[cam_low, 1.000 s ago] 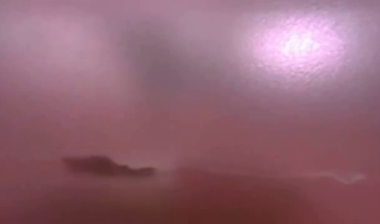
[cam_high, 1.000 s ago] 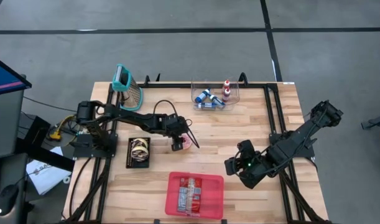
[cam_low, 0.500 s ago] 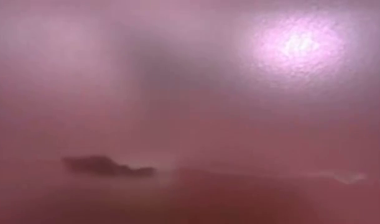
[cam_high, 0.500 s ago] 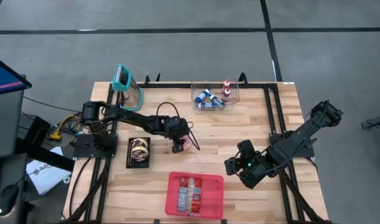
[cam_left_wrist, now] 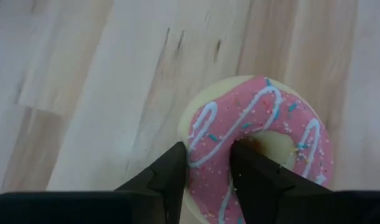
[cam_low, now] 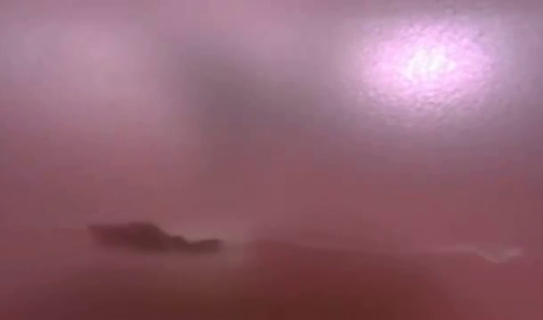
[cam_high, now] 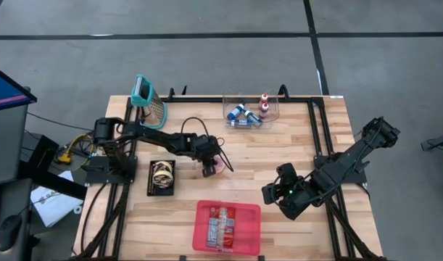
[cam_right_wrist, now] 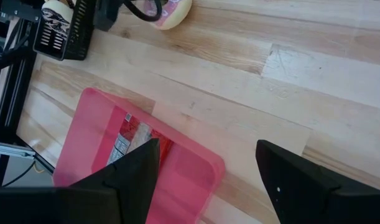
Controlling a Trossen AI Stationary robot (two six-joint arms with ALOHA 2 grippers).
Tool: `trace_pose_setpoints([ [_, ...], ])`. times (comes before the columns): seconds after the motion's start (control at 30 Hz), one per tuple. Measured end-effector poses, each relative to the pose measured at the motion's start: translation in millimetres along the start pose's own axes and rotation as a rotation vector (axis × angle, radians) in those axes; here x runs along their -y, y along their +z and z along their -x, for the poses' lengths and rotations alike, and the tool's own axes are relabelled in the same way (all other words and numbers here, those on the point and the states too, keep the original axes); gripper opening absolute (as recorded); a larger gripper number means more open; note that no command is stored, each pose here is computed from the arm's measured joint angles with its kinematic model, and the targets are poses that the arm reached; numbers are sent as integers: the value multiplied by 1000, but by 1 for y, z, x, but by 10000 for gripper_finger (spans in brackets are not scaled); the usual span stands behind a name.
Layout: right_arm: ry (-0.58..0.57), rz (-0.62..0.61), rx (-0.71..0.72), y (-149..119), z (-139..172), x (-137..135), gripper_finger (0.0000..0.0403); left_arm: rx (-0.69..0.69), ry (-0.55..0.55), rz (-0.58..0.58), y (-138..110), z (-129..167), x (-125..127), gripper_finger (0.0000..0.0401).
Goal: Pick & Place Food Item
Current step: Put the pink donut into the black bin
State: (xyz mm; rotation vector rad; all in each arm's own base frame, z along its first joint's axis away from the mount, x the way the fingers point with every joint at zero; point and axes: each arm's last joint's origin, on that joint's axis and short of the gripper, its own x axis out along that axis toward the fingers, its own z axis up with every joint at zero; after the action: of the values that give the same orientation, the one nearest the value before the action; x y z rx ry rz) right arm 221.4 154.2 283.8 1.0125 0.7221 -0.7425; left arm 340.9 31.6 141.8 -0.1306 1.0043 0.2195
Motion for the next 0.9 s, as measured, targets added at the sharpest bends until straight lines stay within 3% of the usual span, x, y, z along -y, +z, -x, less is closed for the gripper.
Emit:
trace_pose_setpoints([
  [0.2,0,0,0,0,0,0,258,54,-15,52,7,16,0,116],
  [0.47,-5,5,7,0,0,1,258,64,10,78,5,82,6,115],
  [0.6,-1,-6,35,1,0,1,258,-31,63,134,-14,115,15,115],
  [0.9,23,-29,91,4,0,-1,258,-41,142,281,-62,177,61,115],
])
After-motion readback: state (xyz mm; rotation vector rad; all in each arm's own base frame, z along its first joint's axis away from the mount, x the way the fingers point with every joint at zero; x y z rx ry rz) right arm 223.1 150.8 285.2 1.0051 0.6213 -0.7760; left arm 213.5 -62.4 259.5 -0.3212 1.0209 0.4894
